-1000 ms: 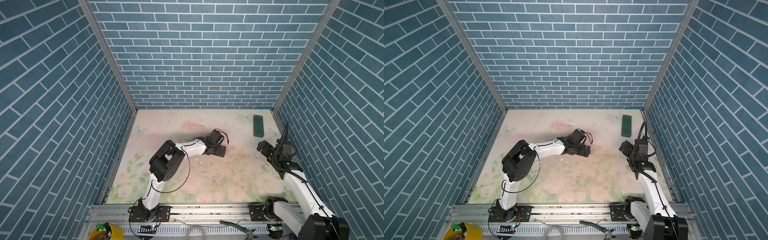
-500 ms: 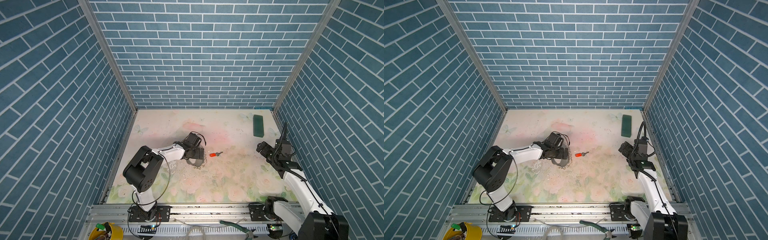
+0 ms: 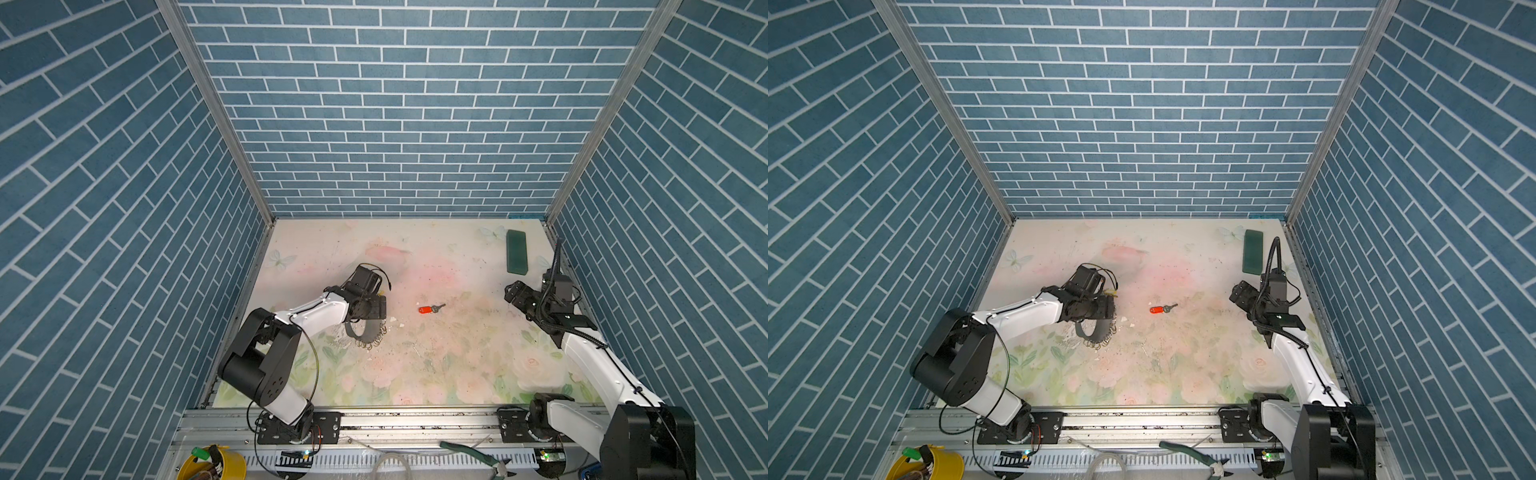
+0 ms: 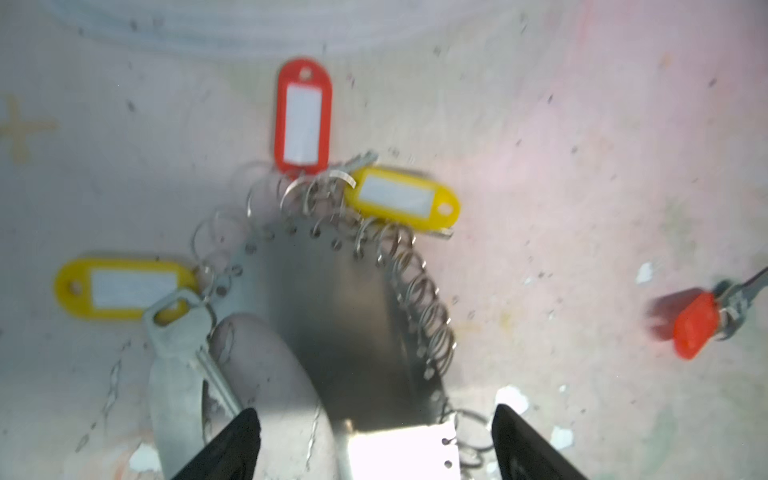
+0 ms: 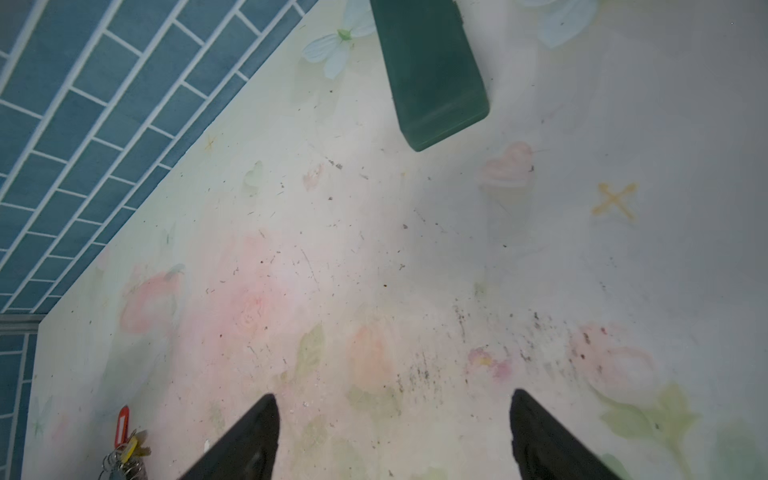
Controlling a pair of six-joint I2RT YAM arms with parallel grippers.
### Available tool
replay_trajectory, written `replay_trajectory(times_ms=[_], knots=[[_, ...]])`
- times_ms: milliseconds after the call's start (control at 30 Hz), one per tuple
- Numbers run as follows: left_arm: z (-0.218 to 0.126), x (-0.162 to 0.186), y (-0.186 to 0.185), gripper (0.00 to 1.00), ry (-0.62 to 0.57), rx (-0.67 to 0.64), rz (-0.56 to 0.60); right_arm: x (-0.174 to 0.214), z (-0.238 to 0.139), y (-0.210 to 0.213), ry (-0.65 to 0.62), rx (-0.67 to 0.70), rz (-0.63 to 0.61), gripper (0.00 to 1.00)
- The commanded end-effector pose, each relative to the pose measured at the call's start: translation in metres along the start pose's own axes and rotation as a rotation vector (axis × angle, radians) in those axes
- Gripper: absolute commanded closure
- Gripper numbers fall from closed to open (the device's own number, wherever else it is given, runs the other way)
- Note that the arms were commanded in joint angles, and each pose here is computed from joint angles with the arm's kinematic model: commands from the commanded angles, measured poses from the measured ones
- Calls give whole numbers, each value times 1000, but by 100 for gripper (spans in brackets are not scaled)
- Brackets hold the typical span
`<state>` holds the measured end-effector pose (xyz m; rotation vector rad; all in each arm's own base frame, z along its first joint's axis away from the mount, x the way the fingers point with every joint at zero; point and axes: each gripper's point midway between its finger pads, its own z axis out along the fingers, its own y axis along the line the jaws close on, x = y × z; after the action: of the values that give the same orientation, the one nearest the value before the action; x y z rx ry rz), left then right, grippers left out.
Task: Put the keys on the keyring
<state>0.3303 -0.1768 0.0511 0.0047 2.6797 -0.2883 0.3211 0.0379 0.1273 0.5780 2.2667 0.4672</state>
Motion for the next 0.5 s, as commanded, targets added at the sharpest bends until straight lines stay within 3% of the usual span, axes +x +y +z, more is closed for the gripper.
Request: replay_trajectory(times_ms=[0, 300, 467], knots=[[5, -8, -2, 15, 17, -28, -17, -11, -3, 19, -22, -36, -18, 14], [33, -28, -29, 18, 57, 20, -19, -2, -1, 21, 4, -25, -46, 14], [46, -14, -59, 19, 126, 58, 78, 0, -1, 20, 11, -23, -51, 14]])
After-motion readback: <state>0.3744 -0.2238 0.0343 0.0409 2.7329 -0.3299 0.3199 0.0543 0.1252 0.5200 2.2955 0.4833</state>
